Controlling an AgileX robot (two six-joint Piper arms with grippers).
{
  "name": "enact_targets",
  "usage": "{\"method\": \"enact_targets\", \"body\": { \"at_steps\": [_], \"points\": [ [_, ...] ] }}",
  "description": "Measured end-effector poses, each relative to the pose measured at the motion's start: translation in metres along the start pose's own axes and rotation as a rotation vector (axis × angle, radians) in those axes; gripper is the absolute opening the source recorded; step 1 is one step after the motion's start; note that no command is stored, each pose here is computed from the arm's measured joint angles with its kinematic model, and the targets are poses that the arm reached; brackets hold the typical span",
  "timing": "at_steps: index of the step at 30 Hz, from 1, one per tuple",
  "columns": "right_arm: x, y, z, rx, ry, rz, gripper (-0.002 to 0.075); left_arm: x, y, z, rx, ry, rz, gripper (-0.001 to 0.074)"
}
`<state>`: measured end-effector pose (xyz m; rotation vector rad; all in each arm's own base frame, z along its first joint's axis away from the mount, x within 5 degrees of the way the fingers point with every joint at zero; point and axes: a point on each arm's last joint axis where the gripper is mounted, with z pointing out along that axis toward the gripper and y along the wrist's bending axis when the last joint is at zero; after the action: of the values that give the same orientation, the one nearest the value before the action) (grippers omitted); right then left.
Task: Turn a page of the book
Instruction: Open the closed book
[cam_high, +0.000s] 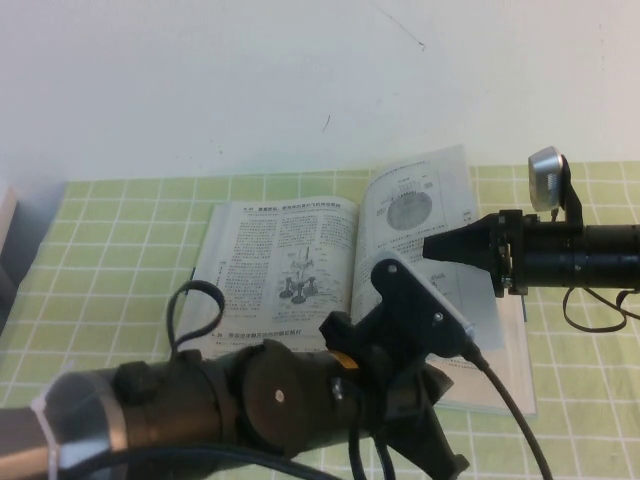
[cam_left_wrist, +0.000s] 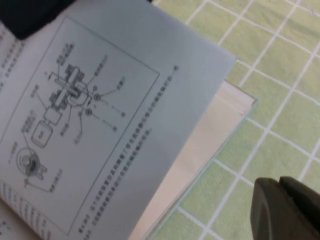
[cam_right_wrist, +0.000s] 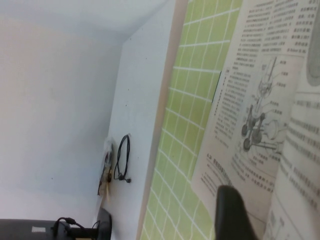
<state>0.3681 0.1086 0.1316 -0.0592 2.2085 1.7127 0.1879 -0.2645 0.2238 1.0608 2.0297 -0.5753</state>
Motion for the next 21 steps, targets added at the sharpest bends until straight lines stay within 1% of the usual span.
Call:
{"method": "enact_targets", "body": {
  "at_steps": [2,6,16,21],
  "points": [
    [0.0,0.0,0.0,0.0,-0.001,0.011,0.0356,0.001,-0.007,0.005,-0.017,-0.013,0.027,-0.0004],
    [0.0,0.0,0.0,-0.001,-0.004,0.03,0.0356,0.007,-0.013,0.015,-0.027,0.004,0.048,-0.0004],
    [-0.001,0.0,0.0,-0.002,-0.006,0.037,0.0355,0.018,-0.005,0.036,-0.12,0.021,0.041,-0.0004],
    [-0.003,0.009,-0.002,-0.008,-0.013,0.016,0.0355,0.019,-0.002,0.038,-0.146,0.015,0.034,-0.0004]
  ]
}}
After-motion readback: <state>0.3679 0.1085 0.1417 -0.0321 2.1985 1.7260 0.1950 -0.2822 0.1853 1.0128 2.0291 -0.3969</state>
